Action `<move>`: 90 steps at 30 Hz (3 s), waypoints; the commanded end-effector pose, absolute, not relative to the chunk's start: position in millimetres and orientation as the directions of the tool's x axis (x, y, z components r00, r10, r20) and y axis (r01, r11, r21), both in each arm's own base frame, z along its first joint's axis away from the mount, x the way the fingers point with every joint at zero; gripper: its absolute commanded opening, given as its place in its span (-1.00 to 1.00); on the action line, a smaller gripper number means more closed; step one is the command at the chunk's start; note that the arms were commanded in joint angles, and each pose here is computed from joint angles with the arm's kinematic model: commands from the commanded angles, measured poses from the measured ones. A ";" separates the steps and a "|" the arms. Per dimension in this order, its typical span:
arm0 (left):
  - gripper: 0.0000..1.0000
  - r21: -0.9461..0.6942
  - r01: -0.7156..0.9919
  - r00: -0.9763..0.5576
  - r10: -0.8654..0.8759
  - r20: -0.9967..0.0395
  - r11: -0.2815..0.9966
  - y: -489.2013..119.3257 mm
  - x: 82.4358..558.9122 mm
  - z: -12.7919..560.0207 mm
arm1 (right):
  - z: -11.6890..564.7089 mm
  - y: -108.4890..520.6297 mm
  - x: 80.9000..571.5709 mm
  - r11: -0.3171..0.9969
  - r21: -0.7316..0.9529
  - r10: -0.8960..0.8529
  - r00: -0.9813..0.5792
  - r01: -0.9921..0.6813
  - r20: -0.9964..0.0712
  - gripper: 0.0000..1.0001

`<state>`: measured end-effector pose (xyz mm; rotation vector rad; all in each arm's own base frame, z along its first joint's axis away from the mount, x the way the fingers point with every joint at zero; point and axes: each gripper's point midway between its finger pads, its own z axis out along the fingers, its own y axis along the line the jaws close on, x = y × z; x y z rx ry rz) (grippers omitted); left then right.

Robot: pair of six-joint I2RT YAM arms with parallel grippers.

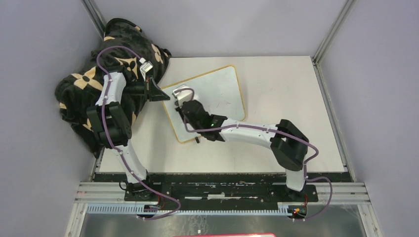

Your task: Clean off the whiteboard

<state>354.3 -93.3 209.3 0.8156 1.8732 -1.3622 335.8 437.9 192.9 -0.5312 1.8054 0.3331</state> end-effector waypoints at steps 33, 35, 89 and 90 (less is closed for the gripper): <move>-0.94 -0.451 0.855 -0.498 0.162 -0.852 0.257 -94.4 353.9 206.3 | 206.1 425.9 354.4 0.870 -0.013 -0.148 -0.236 -0.493 -0.960 -0.97; -0.94 -0.453 0.854 -0.500 0.160 -0.851 0.256 -94.5 354.3 205.6 | 206.9 449.4 341.0 0.846 -0.017 -0.161 -0.225 -0.533 -0.961 -0.97; -0.94 -0.458 0.850 -0.506 0.166 -0.846 0.261 -94.3 350.7 205.6 | 172.8 415.8 339.2 0.890 -0.067 -0.198 -0.249 -0.451 -0.948 -0.98; -0.94 -0.458 0.850 -0.507 0.167 -0.846 0.260 -94.5 350.4 205.5 | 171.5 400.1 347.3 0.906 -0.063 -0.187 -0.261 -0.418 -0.947 -0.98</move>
